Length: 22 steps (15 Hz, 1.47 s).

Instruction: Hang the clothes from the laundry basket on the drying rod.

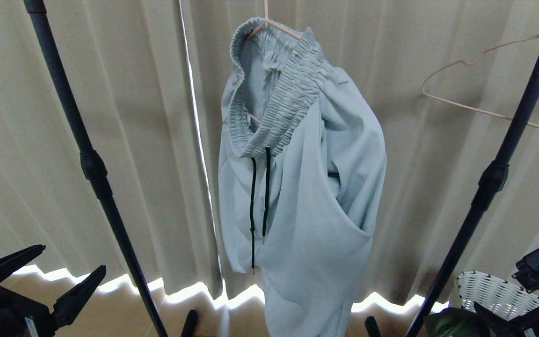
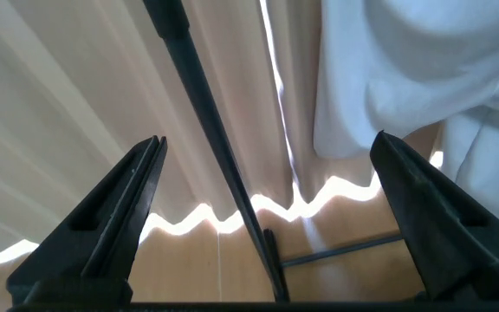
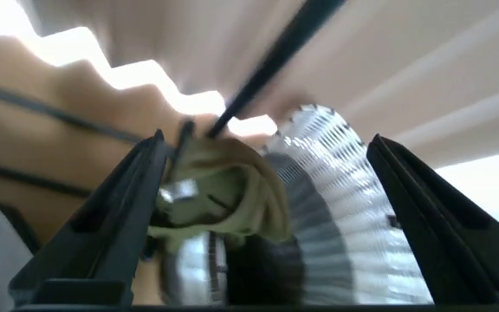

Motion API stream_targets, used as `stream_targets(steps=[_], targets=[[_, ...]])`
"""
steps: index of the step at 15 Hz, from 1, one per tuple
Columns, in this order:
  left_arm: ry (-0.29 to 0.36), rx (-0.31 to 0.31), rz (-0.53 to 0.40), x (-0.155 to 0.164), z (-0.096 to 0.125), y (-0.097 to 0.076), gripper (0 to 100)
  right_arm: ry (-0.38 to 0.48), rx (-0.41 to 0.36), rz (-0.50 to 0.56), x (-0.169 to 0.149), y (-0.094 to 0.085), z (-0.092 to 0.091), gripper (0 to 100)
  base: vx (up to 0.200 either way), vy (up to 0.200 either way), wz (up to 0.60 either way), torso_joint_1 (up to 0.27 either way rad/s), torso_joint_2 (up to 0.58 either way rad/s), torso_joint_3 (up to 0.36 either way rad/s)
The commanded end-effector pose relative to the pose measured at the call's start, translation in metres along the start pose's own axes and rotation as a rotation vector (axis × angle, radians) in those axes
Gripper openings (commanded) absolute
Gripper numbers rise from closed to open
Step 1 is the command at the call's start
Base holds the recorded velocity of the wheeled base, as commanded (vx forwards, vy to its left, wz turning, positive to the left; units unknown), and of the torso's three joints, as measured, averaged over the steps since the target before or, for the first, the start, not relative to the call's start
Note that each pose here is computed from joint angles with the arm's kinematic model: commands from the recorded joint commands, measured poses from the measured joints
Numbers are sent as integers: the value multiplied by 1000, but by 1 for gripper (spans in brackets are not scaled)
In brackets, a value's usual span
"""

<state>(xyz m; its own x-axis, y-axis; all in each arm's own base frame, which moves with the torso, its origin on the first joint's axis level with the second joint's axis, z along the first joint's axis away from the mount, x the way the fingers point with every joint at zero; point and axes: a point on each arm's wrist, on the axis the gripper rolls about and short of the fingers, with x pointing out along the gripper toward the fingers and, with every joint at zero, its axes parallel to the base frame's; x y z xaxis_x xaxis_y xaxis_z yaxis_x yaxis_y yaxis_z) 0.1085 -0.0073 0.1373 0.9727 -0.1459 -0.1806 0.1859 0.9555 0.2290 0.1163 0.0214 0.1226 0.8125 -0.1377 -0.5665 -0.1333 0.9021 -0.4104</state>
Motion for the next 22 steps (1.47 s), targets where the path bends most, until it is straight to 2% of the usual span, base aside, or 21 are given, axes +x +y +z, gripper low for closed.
stream_targets(steps=[1, 6, 10, 13, 18, 20, 22], targets=[[-1, 0, 0, 0, 0, 0, 100, 61, -15, -2, 10, -1, 5, 100, 0, 0, 0, 0, 0, 0], [6, -3, -3, 0, -1, 0, 100, 239, -55, 28, 52, 4, 16, 100, 0, 0, 0, 0, 0, 0], [8, -3, -4, 1, -1, 0, 100, 383, -46, -4, 74, -5, 3, 100, 0, 0, 0, 0, 0, 0], [11, -5, -5, 1, -2, 0, 100, 444, -62, -35, 75, -20, -11, 100, 0, 0, 0, 0, 0, 0], [25, -5, -8, 2, -4, -1, 100, 431, -44, 37, 71, -16, -17, 100, 0, 0, 0, 0, 0, 0], [26, -5, -8, 2, -4, -1, 100, 450, -45, 41, 75, -15, -19, 100, 0, 0, 0, 0, 0, 0], [23, -5, -8, 2, -3, -1, 100, 510, -33, 38, 87, -17, -24, 100, 0, 0, 0, 0, 0, 0]])
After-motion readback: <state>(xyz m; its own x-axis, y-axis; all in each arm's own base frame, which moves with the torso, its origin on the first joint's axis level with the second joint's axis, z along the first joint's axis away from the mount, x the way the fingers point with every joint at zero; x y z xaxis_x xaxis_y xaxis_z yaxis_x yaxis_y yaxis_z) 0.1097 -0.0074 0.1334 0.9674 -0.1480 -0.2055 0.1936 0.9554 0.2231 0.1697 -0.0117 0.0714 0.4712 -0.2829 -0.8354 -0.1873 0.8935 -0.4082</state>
